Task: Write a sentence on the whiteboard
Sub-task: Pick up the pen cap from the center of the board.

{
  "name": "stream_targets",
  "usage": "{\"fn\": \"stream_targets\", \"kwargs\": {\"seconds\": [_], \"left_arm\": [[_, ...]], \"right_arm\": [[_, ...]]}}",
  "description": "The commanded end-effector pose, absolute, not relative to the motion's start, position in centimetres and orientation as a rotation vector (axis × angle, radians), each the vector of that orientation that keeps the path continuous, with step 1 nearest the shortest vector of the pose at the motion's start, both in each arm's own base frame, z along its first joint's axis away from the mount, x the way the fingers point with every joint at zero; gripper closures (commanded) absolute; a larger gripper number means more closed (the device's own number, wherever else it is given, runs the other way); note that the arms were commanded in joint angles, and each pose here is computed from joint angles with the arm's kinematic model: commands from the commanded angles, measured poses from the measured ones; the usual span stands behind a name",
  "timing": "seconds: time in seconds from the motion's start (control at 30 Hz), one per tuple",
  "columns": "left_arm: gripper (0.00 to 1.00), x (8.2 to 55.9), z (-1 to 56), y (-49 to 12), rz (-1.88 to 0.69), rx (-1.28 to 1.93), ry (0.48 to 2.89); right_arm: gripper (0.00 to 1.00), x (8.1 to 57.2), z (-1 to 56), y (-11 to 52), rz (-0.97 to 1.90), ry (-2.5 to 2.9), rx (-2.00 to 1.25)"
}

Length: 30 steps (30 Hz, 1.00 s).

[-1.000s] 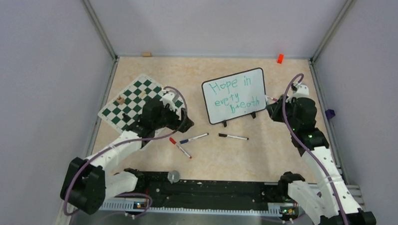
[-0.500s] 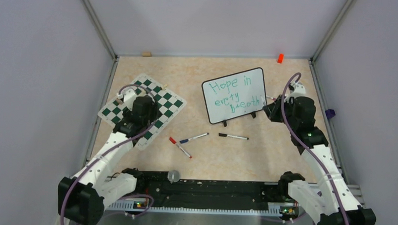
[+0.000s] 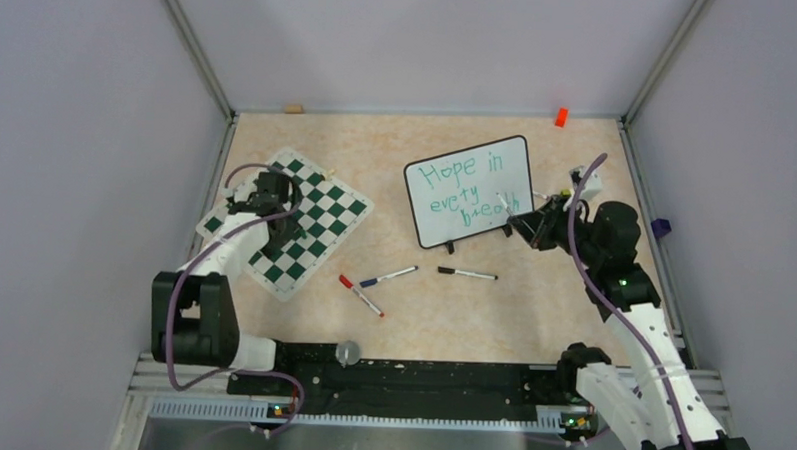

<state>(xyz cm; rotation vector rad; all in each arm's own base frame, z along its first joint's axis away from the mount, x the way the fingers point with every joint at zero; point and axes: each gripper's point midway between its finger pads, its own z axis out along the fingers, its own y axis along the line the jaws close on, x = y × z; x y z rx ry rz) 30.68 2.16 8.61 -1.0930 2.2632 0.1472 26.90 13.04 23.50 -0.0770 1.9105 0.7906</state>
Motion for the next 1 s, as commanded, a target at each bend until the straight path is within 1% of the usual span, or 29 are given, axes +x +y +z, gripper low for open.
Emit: {"fn": "stream_targets", "kwargs": {"seconds": [0.0, 0.2, 0.4, 0.6, 0.73, 0.83, 0.97], "left_arm": [[0.42, 31.4, 6.9, 1.0, 0.084, -1.119, 2.351], [0.43, 33.5, 6.8, 0.2, 0.032, -1.073, 2.373], [0.43, 34.8, 6.6, 0.2, 0.034, -1.051, 2.394], [0.42, 35.8, 6.4, 0.6, 0.092, -1.083, 2.409], [0.42, 36.0, 4.9, 0.6, 0.103, -1.105, 2.458], [0.49, 36.4, 3.8, 0.5, 0.077, -1.110, 2.495], [0.65, 36.2, 2.6, 0.2, 0.070, -1.127, 2.533]], "right_arm": [[1.00, 25.9, 26.2, 14.8, 0.911, 1.786, -0.172], [1.00, 25.8, 25.2, 15.3, 0.918, 1.823, -0.201], [1.00, 25.8, 24.3, 15.6, 0.924, 1.840, -0.198], [1.00, 25.9, 24.1, 16.1, 0.930, 1.854, -0.222], [1.00, 25.9, 24.1, 16.4, 0.931, 1.854, -0.229], [1.00, 25.9, 24.0, 16.5, 0.932, 1.856, -0.230], [1.00, 25.8, 23.8, 16.5, 0.928, 1.862, -0.231]]}}
